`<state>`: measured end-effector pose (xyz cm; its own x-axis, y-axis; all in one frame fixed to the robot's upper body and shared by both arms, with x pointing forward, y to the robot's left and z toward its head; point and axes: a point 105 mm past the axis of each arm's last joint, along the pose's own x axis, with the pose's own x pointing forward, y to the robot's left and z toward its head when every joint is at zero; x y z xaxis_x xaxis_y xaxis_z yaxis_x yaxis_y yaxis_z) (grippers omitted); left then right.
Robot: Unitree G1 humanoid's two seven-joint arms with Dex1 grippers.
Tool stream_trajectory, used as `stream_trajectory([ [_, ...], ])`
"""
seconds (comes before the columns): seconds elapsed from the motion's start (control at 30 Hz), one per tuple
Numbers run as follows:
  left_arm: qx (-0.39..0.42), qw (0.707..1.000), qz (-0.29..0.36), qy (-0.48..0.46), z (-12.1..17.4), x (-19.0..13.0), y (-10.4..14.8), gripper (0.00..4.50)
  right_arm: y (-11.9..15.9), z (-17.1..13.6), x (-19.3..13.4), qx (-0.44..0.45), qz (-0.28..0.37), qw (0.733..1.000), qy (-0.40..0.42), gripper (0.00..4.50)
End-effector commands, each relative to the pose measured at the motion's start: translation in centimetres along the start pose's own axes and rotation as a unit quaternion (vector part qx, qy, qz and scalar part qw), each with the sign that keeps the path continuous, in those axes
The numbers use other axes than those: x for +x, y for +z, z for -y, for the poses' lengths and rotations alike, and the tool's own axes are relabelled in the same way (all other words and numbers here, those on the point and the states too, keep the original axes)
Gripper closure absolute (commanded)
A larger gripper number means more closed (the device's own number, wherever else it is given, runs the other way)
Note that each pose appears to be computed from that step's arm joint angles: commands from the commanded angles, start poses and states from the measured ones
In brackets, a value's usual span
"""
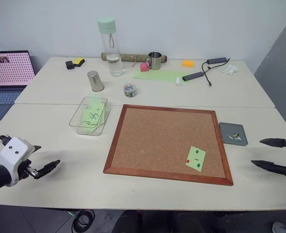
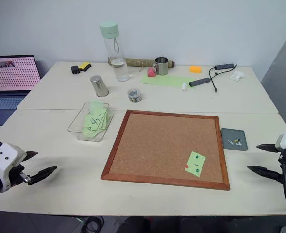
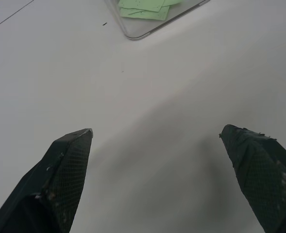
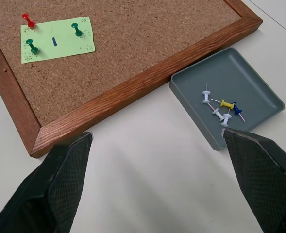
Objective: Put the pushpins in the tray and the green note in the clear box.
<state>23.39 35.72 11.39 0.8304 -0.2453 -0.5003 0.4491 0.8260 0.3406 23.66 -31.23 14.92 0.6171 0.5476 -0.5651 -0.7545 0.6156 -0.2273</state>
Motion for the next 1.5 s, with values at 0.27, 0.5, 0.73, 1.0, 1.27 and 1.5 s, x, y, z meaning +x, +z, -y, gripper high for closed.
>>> stream_trajectory([
  [0.27, 0.006, 1.000, -0.001, 0.003, -0.3, -0.6, 0.9, 0.00, 0.8, 0.4, -0.2, -0.017, 0.009, 1.000, -0.008, 0.00],
  [0.5, -0.008, 1.000, 0.012, 0.005, -0.4, -0.2, 1.5, 0.00, 1.2, 0.3, 0.6, -0.030, 0.027, 0.999, -0.019, 0.00],
  [0.73, -0.006, 1.000, 0.028, -0.009, 0.2, 0.5, 2.0, 0.00, 1.7, -0.2, 1.4, -0.048, 0.039, 0.998, -0.023, 0.00],
  [1.0, -0.012, 0.999, 0.046, -0.021, 0.9, 1.0, 2.6, 0.00, 2.1, -0.4, 1.6, -0.058, 0.044, 0.997, -0.010, 0.00],
  [1.27, 0.005, 0.991, 0.094, -0.096, 3.2, 2.0, 5.8, 0.92, 2.9, -0.8, 1.7, -0.064, 0.054, 0.996, 0.002, 0.00],
  [1.5, 0.085, 0.963, 0.130, -0.218, 8.7, 4.3, 10.8, 2.22, 4.3, -1.9, 2.3, -0.075, 0.068, 0.995, 0.026, 0.00],
])
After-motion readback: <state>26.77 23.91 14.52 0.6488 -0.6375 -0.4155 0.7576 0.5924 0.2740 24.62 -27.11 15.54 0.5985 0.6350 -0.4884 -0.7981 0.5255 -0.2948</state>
